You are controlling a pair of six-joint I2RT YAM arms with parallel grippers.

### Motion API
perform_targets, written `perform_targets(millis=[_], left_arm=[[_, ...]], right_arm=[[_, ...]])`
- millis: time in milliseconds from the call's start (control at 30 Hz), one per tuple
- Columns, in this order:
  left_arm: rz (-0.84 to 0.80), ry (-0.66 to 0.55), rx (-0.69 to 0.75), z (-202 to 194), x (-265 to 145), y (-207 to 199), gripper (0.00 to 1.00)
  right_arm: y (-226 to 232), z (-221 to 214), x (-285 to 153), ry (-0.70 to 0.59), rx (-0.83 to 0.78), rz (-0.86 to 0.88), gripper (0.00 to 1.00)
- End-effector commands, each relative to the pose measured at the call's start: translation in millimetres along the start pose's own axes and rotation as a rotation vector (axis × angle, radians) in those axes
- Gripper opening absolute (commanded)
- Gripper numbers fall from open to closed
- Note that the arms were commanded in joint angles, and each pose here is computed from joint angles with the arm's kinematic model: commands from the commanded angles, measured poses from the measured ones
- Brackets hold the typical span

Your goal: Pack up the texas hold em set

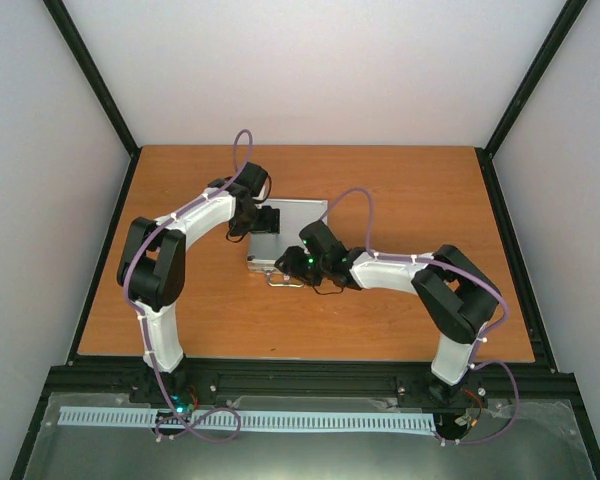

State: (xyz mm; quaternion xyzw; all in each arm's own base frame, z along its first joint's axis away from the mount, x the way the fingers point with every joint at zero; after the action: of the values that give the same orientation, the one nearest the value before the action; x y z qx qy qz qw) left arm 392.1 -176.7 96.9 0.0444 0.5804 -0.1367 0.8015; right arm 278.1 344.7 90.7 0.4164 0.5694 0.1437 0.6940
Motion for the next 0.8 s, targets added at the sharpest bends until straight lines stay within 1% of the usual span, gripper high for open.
perform_targets(millis=[0,167,367,533,667,767], left_arm=[[0.058,0.179,0.018,-41.1,33.8,11.6,0.90],[0.061,0.176,0.020,-40.2,32.7,11.9,0.90],[0.058,0.178,0.018,-40.9,34.0,11.6,0.90],[0.059,0.173,0.020,-38.6,32.6,11.5,0.90],[0.062,0.178,0.022,-40.4,33.1,12.1,0.90],[0.063,0.175,0.022,-40.1,31.9,12.1,0.90]], right_arm=[[37.0,19.1,-12.0,-0.067,-0.025,0.105,0.54],[31.8,16.6,-13.6,-0.053,-0.026,0.080,0.53],[15.8,10.0,-12.4,-0.024,-0.028,0.006,0.53],[11.7,-10.5,-12.9,0.005,-0.072,-0.041,0.53],[2.4,-29.1,-9.2,0.031,-0.061,-0.052,0.54],[-2.7,-34.1,-7.1,0.032,-0.047,-0.060,0.57]])
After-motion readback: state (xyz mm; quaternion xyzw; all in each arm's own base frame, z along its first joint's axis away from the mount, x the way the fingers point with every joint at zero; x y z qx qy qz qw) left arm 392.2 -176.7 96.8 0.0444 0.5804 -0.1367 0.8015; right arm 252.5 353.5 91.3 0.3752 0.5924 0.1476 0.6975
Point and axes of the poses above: each gripper's point midway between its finger pads, its own x axis out along the fingers, its own y axis along the line the jaws close on, z = x × y, the point moved 3 cm from there along -x, back along the fingers, and after that the axes turned 15 degrees about x, right-handed, at the moved point
